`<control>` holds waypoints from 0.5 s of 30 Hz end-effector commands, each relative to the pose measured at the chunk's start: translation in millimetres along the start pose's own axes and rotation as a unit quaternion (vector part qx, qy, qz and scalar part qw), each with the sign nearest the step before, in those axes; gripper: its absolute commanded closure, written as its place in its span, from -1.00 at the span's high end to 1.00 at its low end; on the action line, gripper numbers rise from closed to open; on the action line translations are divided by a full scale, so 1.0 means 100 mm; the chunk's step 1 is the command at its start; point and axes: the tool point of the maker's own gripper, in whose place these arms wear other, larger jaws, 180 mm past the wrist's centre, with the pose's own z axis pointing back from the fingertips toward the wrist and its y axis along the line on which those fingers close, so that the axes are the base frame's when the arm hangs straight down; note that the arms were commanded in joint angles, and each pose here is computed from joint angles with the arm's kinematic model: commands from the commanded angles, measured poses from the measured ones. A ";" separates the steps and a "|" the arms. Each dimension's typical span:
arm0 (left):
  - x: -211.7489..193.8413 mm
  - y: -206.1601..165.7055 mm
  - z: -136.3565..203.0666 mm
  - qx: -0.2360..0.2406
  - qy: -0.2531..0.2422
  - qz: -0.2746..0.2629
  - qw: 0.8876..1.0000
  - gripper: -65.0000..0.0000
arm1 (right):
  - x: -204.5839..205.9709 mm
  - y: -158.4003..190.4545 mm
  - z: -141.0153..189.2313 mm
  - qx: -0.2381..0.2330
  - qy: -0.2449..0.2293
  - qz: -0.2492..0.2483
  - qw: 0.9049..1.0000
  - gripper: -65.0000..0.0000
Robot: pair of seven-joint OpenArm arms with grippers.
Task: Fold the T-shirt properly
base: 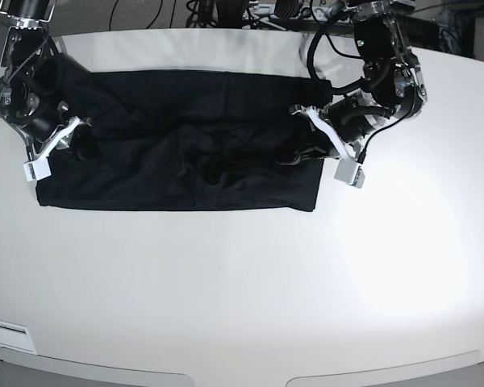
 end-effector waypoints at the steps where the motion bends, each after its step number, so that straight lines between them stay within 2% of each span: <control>1: 0.17 -0.02 0.01 0.002 -0.027 -0.015 1.000 -1.00 | -0.27 -0.09 0.02 -0.021 0.068 0.006 0.997 -0.71; 4: 0.21 0.11 -0.01 0.038 -0.016 -0.039 0.998 -0.96 | -0.27 -0.09 0.02 -0.021 0.068 0.006 0.997 -0.71; 5: 0.22 0.14 -0.01 0.046 -0.012 -0.045 0.998 -0.73 | -0.27 -0.09 0.02 -0.021 0.068 0.006 0.997 -0.71; 8: 0.28 0.21 -0.01 0.064 -0.014 -0.054 0.996 0.15 | -0.27 -0.09 0.02 -0.021 0.068 0.006 0.997 -0.71; 9: 0.29 0.23 -0.01 0.071 -0.019 -0.050 0.996 0.28 | -0.27 -0.08 0.02 -0.021 0.067 0.006 0.997 -0.71; 15: 0.27 0.30 -0.01 0.090 -0.008 -0.061 0.994 0.29 | -0.21 -0.09 0.01 -0.020 0.062 0.008 0.998 -0.71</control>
